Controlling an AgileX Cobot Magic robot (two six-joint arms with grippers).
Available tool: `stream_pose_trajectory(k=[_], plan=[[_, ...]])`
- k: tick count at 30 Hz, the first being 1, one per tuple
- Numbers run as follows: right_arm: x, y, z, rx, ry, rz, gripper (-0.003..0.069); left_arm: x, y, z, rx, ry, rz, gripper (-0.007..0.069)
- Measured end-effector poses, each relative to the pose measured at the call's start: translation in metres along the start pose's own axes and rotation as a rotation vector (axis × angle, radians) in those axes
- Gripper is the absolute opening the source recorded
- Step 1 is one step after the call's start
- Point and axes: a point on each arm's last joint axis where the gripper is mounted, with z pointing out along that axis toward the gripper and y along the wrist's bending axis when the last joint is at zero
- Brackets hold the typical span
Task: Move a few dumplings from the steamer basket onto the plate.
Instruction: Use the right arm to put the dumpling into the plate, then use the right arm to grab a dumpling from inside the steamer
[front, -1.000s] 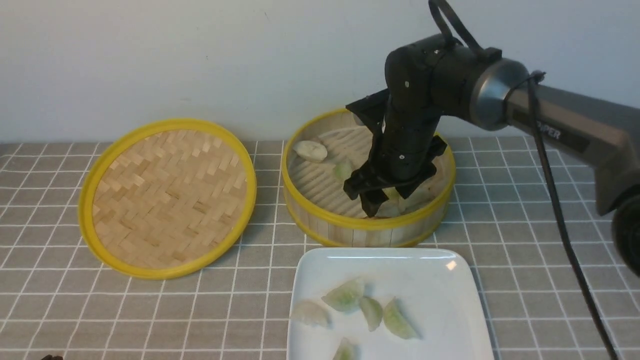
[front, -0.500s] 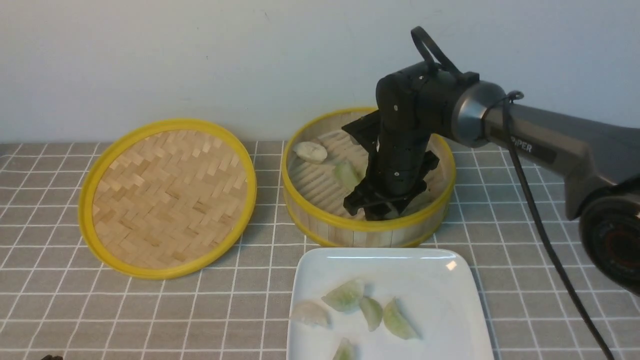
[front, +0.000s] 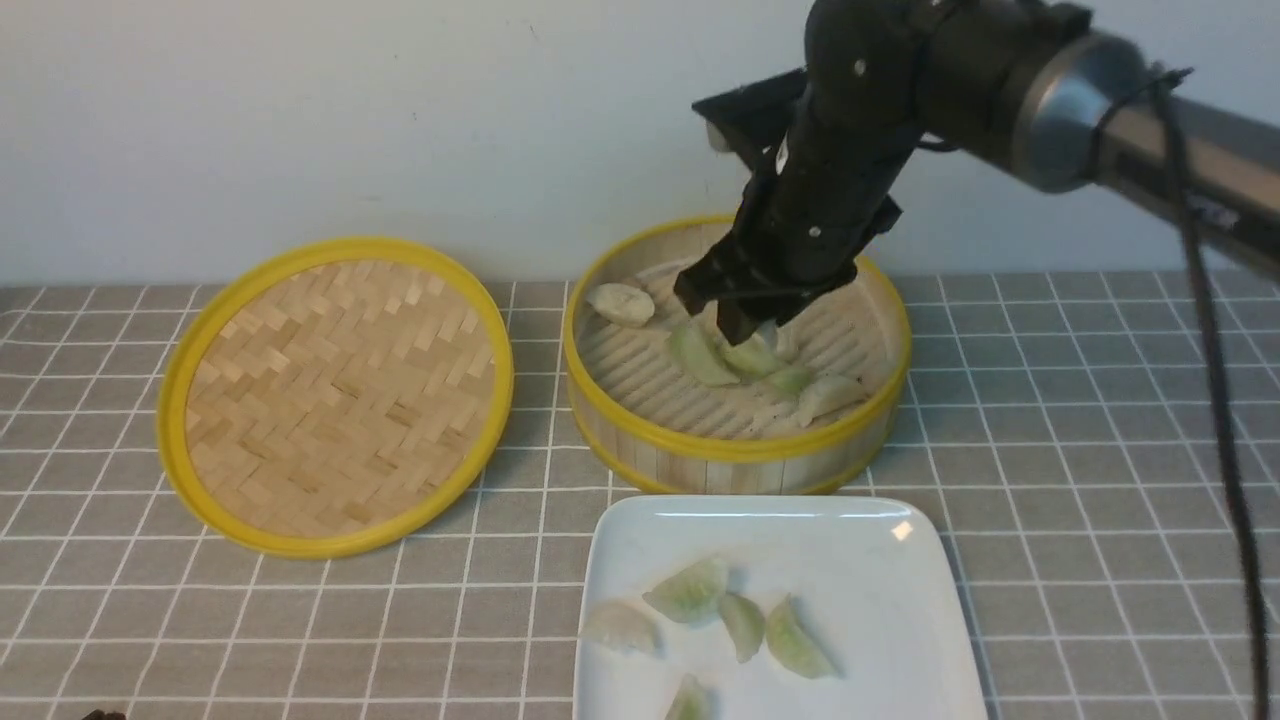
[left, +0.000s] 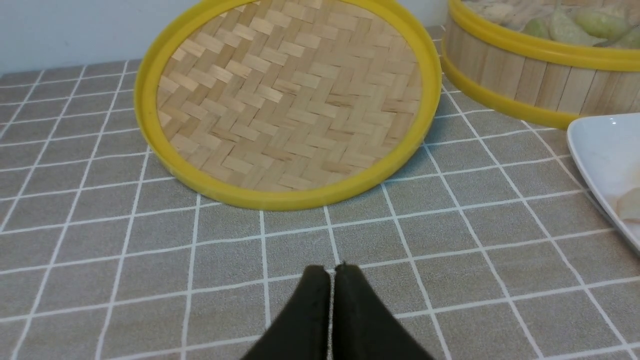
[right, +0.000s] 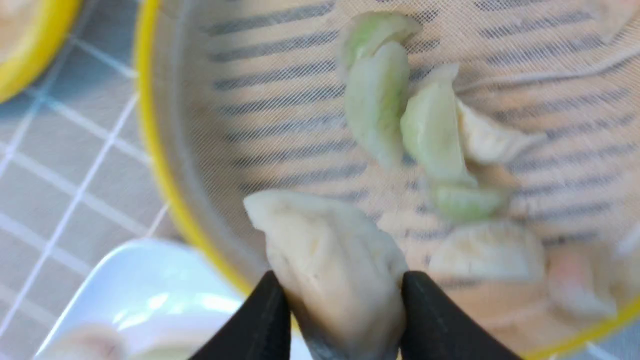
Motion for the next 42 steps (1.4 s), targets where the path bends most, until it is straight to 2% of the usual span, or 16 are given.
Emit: stream_pose_trajectory(k=[1,5,7,11,14,16,19,21,25,29,32,37,42], plan=[[0.001,0.001,-0.006,-0.004,0.000,0.000,0.0259,0.000,0.000,0.000,0.000,0.000,0.000,-0.0005],[0.050,0.008,-0.022,-0.083,0.092,0.048,0.0259,0.000,0.000,0.000,0.000,0.000,0.000,-0.0005],[0.079,0.009,-0.009,-0.099,0.191,0.070,0.0259,0.000,0.000,0.000,0.000,0.000,0.000,-0.0005],[0.106,0.005,0.023,-0.073,0.306,0.076,0.0259,0.000,0.000,0.000,0.000,0.000,0.000,-0.0005],[0.108,0.003,0.039,-0.060,0.317,0.075,0.0262,0.000,0.000,0.000,0.000,0.000,0.000,-0.0005],[0.108,0.002,0.046,-0.060,0.324,0.080,0.0295,0.000,0.000,0.000,0.000,0.000,0.000,-0.0005],[0.108,0.004,0.051,-0.075,0.331,0.095,0.0420,0.000,0.000,0.000,0.000,0.000,0.000,-0.0005],[0.103,0.005,0.046,-0.084,0.327,0.098,0.0521,0.000,0.000,0.000,0.000,0.000,0.000,-0.0005],[0.076,0.006,0.026,-0.084,0.222,0.094,0.0621,0.000,0.000,0.000,0.000,0.000,0.000,-0.0005],[0.039,0.002,0.004,-0.029,0.068,0.086,0.0628,0.000,0.000,0.000,0.000,0.000,0.000,-0.0005],[0.013,-0.008,0.010,0.037,0.032,0.067,0.0607,0.000,0.000,0.000,0.000,0.000,0.000,-0.0005],[-0.012,-0.023,0.060,0.134,0.064,0.005,0.0591,0.000,0.000,0.000,0.000,0.000,0.000,-0.0005],[-0.012,-0.032,0.094,0.201,0.113,-0.039,0.0591,0.000,0.000,0.000,0.000,0.001,0.000,-0.0005]])
